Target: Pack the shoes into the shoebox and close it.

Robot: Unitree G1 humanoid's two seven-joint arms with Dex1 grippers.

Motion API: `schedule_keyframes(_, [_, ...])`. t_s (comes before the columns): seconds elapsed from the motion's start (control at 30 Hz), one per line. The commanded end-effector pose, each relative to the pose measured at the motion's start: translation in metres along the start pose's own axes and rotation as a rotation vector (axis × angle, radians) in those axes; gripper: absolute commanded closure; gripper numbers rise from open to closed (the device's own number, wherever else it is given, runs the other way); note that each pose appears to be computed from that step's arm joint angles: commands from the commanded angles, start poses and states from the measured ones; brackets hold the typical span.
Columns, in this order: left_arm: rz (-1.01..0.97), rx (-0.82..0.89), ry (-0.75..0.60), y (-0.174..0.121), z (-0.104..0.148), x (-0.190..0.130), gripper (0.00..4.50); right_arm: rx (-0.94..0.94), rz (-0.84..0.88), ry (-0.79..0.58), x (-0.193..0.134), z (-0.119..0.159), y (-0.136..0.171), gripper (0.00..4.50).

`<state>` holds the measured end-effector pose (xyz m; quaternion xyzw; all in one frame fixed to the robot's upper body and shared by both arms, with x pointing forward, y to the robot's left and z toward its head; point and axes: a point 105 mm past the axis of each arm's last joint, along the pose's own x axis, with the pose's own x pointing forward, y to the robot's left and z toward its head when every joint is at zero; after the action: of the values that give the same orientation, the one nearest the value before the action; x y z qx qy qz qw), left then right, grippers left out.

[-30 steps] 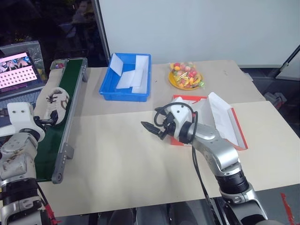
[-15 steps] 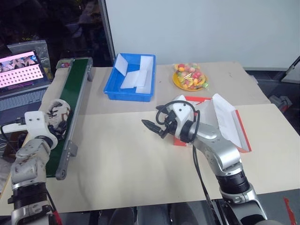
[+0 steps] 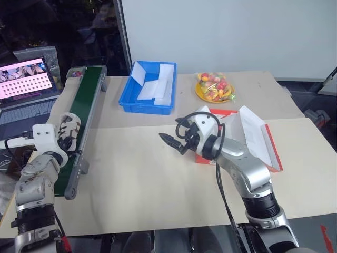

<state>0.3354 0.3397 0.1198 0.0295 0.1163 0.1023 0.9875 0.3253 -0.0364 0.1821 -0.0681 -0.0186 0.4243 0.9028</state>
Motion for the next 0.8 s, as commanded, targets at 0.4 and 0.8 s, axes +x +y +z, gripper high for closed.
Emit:
schedule_keyframes(0.4, [-0.310,0.292,-0.467,-0.163,0.100,-0.032,4.43,0.577,-0.224,-0.170,0.004,0.028,-0.053,0.00])
schedule_keyframes(0.8, [-0.887,0.143,-0.405,-0.270,0.084,-0.076,4.43,0.996,-0.158,-0.136,0.011,0.023,-0.052,0.00])
